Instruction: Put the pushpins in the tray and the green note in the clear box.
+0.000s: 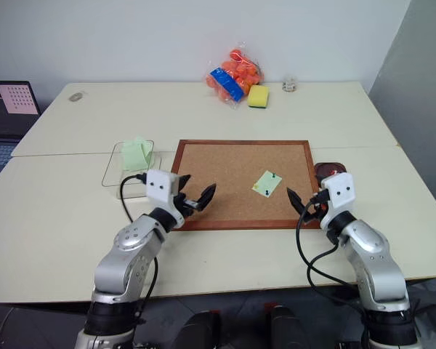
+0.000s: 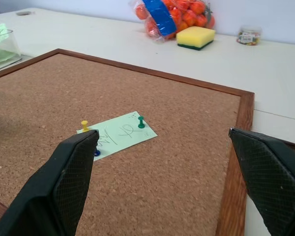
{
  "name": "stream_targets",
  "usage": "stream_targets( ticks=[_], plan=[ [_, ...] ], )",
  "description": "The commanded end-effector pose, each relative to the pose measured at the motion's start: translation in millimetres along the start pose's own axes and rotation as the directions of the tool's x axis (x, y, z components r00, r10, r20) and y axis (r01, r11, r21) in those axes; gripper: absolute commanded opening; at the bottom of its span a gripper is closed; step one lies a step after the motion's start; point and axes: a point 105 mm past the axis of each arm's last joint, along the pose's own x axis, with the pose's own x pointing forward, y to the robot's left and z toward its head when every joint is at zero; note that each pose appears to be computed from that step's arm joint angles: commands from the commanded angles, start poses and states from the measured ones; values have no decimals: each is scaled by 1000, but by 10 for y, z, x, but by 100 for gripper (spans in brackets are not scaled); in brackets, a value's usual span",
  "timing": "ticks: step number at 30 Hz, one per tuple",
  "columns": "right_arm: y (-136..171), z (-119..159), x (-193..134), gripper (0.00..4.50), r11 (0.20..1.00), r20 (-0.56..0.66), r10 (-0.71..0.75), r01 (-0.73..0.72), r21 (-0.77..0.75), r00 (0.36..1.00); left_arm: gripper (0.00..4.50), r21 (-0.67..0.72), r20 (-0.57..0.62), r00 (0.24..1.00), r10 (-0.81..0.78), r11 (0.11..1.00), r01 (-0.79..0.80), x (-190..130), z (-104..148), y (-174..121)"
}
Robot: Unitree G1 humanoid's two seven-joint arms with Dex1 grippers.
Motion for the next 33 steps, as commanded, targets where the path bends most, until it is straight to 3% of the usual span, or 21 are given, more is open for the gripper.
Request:
stream_targets(
  ticks=[1, 10, 16, 22, 33],
  plan=[
    [25, 133, 63, 450, 998, 35, 57, -57, -24, 998, 319, 0, -10, 992, -129, 992, 129, 70, 22, -169],
    [256, -27, 186, 450, 963, -32, 270, -271, -18, 962, 133, -2, -71, 966, -247, 969, 247, 136, -53, -311],
    [172, -57, 319, 450, 968, -31, 251, -251, 7, 967, 14, 4, -85, 965, -249, 968, 250, 136, -60, -275],
    [105, -62, 455, 450, 975, -30, 222, -222, -3, 975, 7, -5, -105, 984, -145, 989, 146, 207, -113, -84],
    [91, -150, 639, 450, 976, -64, 218, -219, -7, 974, 7, -41, -319, 938, -133, 991, 127, 305, -703, -93]
  ],
)
